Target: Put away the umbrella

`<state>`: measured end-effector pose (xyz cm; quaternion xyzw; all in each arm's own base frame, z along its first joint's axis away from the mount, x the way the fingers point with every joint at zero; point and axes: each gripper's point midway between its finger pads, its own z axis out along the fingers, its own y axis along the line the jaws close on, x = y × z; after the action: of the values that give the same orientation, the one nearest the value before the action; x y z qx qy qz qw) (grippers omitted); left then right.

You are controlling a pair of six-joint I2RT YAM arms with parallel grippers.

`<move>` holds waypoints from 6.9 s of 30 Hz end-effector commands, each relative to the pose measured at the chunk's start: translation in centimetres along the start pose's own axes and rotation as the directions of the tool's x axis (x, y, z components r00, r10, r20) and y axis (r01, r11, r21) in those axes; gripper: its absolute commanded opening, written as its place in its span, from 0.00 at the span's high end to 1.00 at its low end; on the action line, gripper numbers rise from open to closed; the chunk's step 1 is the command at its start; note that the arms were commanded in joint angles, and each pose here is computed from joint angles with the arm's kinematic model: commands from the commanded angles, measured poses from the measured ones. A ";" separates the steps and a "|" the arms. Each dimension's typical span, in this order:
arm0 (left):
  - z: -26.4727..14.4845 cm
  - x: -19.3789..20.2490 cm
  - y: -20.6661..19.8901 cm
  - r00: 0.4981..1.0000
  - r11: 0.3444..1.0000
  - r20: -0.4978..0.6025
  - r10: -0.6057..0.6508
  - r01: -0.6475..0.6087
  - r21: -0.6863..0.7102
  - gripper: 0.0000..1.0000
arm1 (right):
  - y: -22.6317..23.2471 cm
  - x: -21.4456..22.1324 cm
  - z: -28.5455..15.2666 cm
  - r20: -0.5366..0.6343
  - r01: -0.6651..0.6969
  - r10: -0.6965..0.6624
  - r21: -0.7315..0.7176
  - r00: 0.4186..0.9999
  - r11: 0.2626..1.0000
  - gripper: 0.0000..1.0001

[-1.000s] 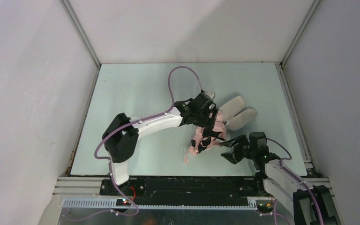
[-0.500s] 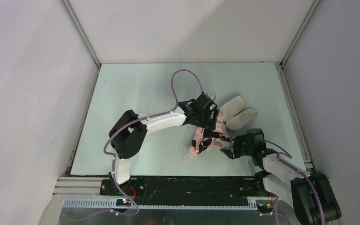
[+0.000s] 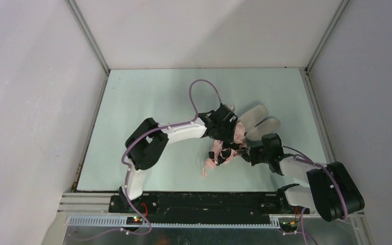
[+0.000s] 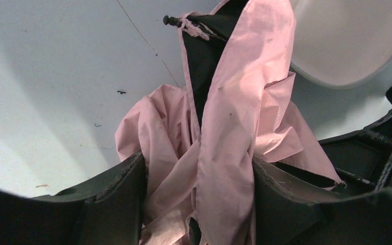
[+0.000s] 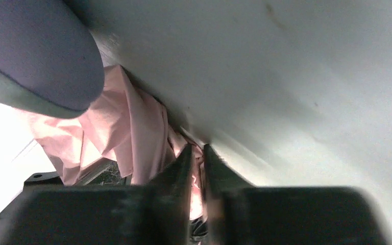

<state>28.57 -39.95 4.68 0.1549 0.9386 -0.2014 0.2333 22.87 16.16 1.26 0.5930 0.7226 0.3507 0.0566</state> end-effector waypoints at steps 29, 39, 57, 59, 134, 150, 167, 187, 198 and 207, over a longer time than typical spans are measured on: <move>2.4 1.7 2.3 0.991 0.970 0.075 -0.107 0.121 -0.211 1.00 | 5.7 3.8 -5.8 0.075 0.727 -0.758 -0.358 0.648 0.586 1.00; 1.4 2.6 3.2 0.976 0.914 0.090 -0.198 0.217 -0.342 1.00 | 9.7 9.4 -7.6 0.036 0.642 -0.750 -0.545 0.661 0.539 1.00; -4.0 7.4 7.4 0.874 0.642 0.214 -0.437 0.470 -0.606 1.00 | 8.4 13.8 -5.6 -0.065 0.494 -0.701 -0.664 0.710 0.562 1.00; -3.2 8.0 7.7 0.857 0.640 0.231 -0.460 0.500 -0.583 1.00 | 7.9 14.5 -5.4 -0.097 0.468 -0.701 -0.678 0.707 0.566 1.00; -12.4 4.1 4.6 -0.051 0.038 0.254 0.966 -0.942 -0.333 0.00 | 1.8 10.2 1.3 -0.316 0.472 -0.707 -0.566 0.633 0.676 1.00; -6.4 5.1 4.5 -0.233 -0.212 0.183 0.955 -0.969 -0.130 0.10 | 2.7 10.2 0.9 -0.340 0.440 -0.696 -0.583 0.632 0.684 1.00; -8.6 9.5 2.1 -0.126 -0.147 0.148 0.981 -0.980 0.138 1.00 | 5.0 9.8 -1.5 -0.326 0.442 -0.728 -0.623 0.603 0.645 1.00; -9.1 13.0 1.2 0.336 0.384 -0.191 0.922 -0.745 0.545 1.00 | 5.9 11.5 -6.3 -0.423 0.468 -0.799 -0.653 0.428 0.596 1.00; -6.8 11.0 1.8 0.535 0.576 -0.253 0.806 -0.609 0.546 1.00 | 3.3 11.0 -5.4 -0.522 0.472 -0.731 -0.558 0.440 0.683 1.00; -7.0 9.5 2.5 0.643 0.653 -0.258 0.721 -0.506 0.563 1.00 | 1.9 10.1 -4.7 -0.533 0.499 -0.715 -0.513 0.452 0.698 1.00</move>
<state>17.33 -33.45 5.50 0.6148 0.7407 -0.2694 0.0279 20.27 23.32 8.97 0.1256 0.7950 0.5934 0.0010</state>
